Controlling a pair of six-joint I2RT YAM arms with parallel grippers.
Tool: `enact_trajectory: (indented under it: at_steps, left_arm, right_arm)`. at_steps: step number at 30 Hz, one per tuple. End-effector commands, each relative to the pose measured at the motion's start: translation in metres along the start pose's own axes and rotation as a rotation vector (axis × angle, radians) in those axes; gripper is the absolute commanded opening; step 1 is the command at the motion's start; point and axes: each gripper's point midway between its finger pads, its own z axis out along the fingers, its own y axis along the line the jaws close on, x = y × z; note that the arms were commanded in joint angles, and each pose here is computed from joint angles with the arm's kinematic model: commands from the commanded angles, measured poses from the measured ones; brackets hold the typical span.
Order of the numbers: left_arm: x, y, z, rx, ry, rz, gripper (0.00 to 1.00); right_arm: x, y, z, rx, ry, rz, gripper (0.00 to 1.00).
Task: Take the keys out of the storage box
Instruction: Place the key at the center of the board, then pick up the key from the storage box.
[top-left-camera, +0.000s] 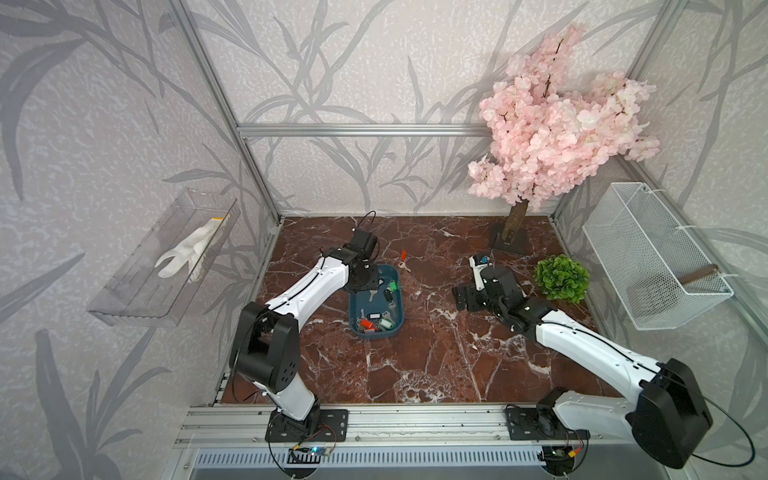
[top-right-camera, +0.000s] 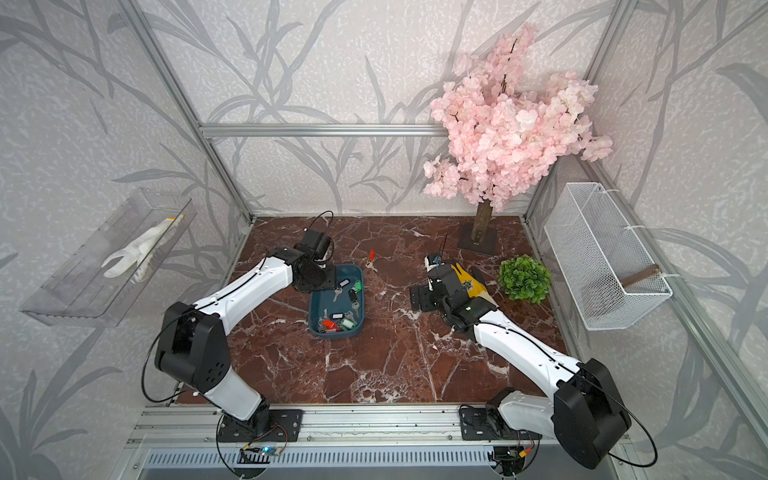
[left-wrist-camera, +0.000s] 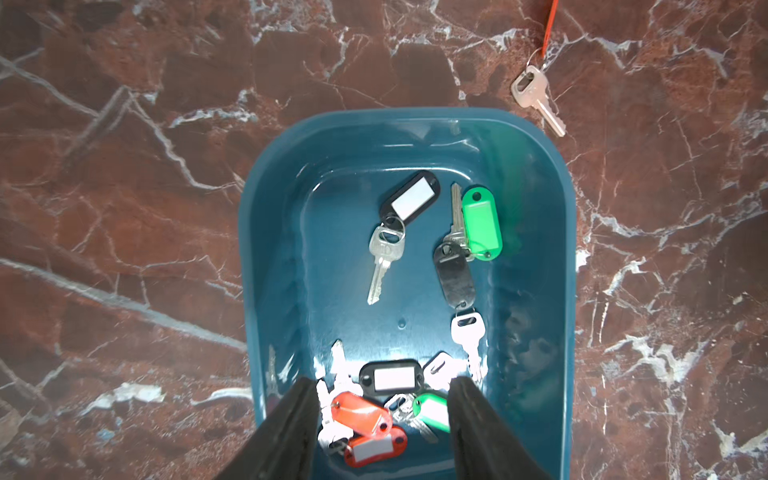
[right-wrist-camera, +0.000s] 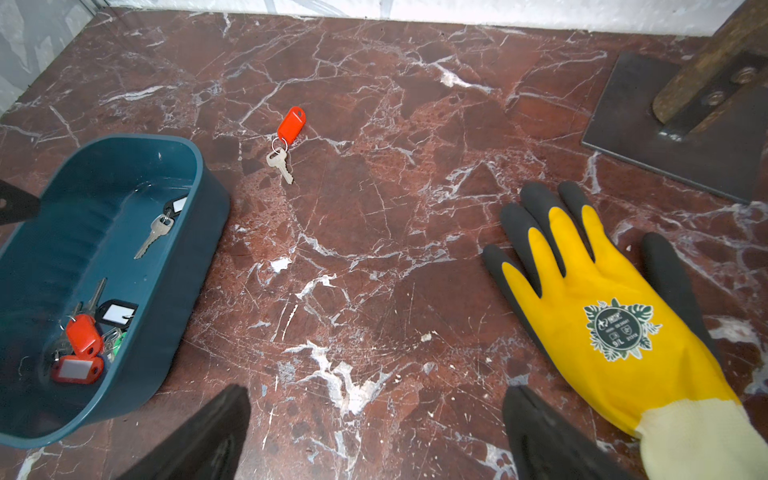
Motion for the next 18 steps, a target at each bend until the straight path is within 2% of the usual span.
enact_trajectory:
  at_steps: [1, 8, 18]
  left_arm:
    - [-0.01, -0.005, 0.016, -0.003, 0.004, 0.002, 0.51]
    - [-0.02, -0.01, 0.05, -0.034, 0.047, 0.029, 0.48]
    - [-0.027, -0.007, 0.074, -0.089, 0.068, 0.047, 0.39]
  right_arm:
    - [-0.019, 0.005, -0.004, -0.018, -0.044, 0.012, 0.99]
    - [-0.017, 0.001, -0.007, -0.002, -0.047, 0.01, 0.99]
    - [-0.016, -0.001, -0.007, 0.009, -0.044, 0.002, 0.99]
